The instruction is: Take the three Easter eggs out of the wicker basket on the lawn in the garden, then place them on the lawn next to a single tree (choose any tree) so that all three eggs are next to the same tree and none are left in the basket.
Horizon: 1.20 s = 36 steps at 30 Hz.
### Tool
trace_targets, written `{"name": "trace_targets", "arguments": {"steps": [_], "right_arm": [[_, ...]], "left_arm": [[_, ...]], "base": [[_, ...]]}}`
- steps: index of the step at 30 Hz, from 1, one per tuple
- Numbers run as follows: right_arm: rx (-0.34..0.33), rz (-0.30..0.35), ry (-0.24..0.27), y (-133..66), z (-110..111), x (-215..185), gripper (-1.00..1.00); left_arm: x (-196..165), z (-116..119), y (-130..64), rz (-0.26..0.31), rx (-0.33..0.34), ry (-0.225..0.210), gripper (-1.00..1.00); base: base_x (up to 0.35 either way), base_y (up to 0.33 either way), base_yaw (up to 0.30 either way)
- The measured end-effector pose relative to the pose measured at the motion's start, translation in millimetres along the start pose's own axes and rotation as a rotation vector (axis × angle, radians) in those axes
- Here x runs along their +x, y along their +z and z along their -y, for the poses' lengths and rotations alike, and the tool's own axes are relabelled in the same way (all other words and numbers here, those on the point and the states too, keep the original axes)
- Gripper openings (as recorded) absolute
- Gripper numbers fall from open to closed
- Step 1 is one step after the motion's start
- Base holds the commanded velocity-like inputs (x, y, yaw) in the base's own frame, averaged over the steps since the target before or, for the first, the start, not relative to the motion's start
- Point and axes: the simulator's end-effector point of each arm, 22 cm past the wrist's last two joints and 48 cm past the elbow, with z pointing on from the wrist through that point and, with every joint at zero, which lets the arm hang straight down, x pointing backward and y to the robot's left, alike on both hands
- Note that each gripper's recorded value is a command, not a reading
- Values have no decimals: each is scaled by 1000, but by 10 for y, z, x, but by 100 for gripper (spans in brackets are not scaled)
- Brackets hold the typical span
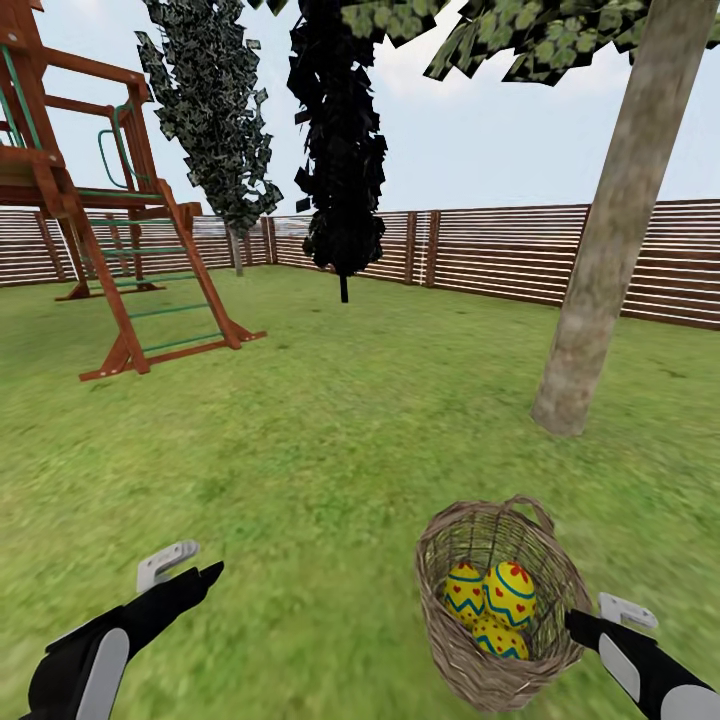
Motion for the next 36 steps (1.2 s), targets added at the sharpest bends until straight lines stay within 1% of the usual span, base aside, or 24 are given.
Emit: {"name": "trace_targets", "arguments": {"steps": [2,4,18,36], "right_arm": [[0,0,-1,0,-3,0,-100],[-3,0,1,-1,-12,2,-100],[-3,0,-1,-3,-14,1,-100],[-3,0,-2,-3,-22,4,-100]], "left_arm": [[90,-28,41,-23,-2,-6,100],[129,-18,58,-31,3,-10,100],[135,-30,60,-32,-2,-10,100],[141,-21,62,-33,2,-12,100]], "base": [[12,-12,0],[162,-150,0],[228,-212,0],[230,-250,-6]]}}
